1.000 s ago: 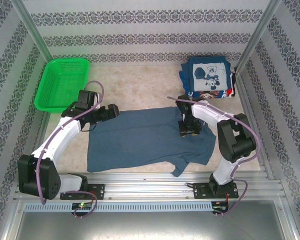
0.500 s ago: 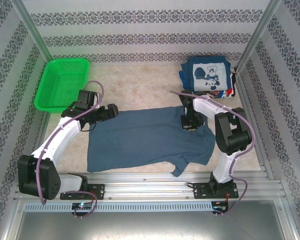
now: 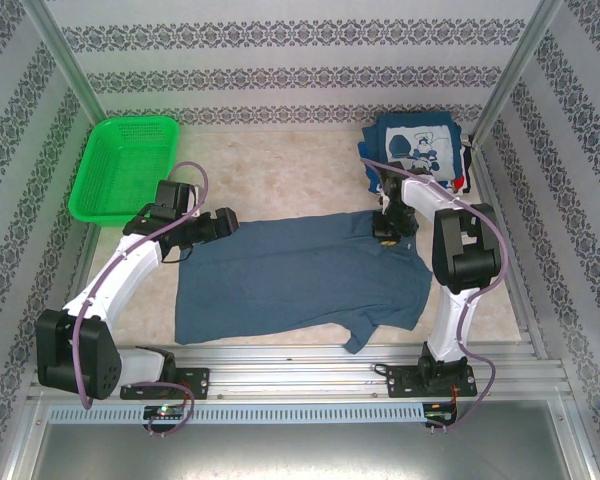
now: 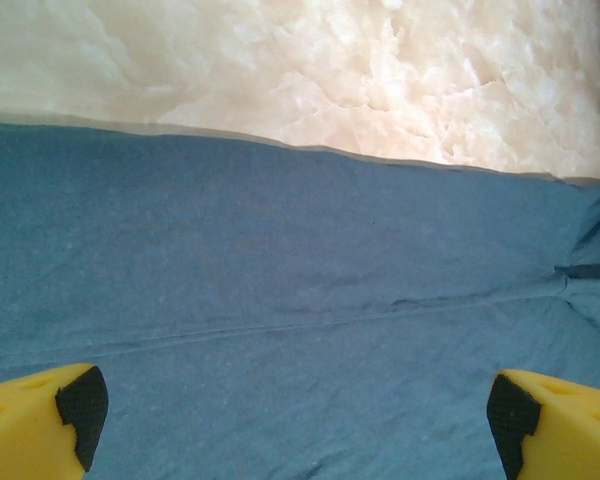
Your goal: Fold and stack the t-shirts
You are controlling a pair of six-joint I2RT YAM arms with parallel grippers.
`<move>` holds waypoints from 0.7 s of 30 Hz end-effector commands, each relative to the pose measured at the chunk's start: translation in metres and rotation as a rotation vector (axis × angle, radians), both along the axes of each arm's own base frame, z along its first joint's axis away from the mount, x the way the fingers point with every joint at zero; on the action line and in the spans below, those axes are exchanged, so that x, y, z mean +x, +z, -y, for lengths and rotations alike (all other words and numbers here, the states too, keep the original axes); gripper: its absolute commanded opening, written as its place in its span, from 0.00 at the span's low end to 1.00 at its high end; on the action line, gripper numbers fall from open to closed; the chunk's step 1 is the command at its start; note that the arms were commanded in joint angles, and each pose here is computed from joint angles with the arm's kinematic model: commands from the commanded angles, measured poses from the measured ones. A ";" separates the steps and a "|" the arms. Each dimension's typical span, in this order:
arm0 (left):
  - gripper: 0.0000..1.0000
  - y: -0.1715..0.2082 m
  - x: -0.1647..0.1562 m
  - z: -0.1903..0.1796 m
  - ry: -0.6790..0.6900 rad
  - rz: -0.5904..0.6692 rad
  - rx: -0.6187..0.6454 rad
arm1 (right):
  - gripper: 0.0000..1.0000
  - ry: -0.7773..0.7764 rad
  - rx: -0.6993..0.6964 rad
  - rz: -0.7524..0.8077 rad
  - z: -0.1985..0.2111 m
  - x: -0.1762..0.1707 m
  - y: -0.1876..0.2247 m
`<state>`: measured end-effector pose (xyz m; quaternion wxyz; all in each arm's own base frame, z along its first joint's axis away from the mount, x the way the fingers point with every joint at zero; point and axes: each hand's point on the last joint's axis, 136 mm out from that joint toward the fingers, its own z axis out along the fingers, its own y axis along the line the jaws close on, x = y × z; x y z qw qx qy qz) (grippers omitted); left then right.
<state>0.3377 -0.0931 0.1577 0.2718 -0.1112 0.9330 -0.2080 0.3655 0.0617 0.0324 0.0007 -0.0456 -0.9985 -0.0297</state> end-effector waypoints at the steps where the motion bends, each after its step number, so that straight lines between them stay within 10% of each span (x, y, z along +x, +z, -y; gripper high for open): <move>1: 0.98 0.003 0.000 0.005 -0.040 0.035 0.001 | 0.00 0.001 0.013 0.004 0.001 0.010 0.002; 21: 0.99 -0.010 -0.007 0.007 -0.058 0.009 -0.006 | 0.05 -0.051 0.037 0.078 0.006 0.061 0.008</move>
